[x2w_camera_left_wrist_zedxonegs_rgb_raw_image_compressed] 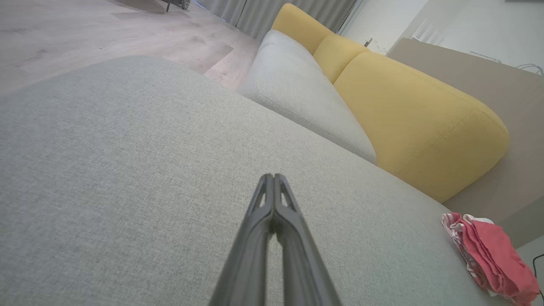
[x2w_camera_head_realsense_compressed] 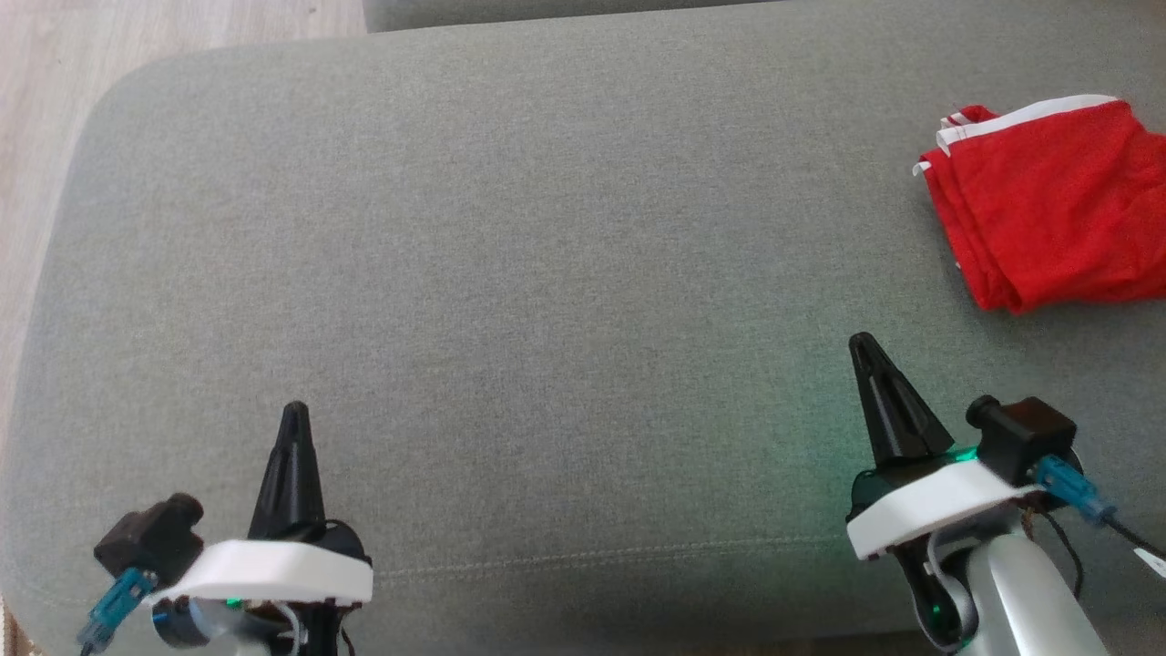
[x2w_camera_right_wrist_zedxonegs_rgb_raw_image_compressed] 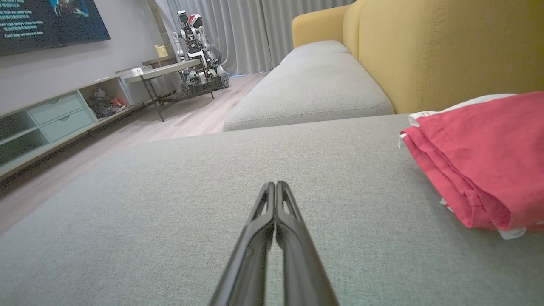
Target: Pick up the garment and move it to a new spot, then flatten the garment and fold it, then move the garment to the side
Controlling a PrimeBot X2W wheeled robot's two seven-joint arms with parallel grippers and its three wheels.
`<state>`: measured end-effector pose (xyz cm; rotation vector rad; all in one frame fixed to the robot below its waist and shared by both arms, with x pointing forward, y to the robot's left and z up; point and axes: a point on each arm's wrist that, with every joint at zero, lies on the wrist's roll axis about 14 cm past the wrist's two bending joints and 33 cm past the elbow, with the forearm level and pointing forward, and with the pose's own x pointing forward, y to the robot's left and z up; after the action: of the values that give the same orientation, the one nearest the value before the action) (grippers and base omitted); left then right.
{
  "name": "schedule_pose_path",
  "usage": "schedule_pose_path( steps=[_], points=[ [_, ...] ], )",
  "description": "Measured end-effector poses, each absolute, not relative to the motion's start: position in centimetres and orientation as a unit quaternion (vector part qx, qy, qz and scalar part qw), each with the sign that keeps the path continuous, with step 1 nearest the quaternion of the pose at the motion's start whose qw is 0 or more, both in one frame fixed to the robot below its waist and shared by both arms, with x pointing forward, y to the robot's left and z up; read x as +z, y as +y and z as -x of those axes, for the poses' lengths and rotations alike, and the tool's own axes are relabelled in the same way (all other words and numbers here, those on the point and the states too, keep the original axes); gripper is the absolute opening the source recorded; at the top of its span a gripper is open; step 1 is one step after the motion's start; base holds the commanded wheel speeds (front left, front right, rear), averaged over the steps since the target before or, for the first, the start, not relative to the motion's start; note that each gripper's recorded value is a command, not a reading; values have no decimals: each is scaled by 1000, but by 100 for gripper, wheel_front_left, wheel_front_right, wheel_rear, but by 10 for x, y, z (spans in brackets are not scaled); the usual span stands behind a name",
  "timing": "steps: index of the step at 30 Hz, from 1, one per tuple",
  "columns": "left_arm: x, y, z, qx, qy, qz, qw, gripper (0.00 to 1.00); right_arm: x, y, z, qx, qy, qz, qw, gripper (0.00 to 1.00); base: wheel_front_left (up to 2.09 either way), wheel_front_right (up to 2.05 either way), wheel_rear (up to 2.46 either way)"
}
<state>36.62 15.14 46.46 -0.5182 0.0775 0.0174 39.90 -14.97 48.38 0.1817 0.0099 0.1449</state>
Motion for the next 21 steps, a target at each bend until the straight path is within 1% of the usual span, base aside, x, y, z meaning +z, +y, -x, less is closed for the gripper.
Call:
schedule_pose_path(
  steps=[14, 21],
  points=[
    [457, 155, -364, 20, 58, 318, 946, 0, 486, -157, -399, 51, 10, -175, 983, 0, 0, 0, 0],
    [461, 156, -368, 20, 55, 348, 936, 0, 487, -162, -398, 40, 11, -216, 976, 0, 0, 0, 0]
  ],
)
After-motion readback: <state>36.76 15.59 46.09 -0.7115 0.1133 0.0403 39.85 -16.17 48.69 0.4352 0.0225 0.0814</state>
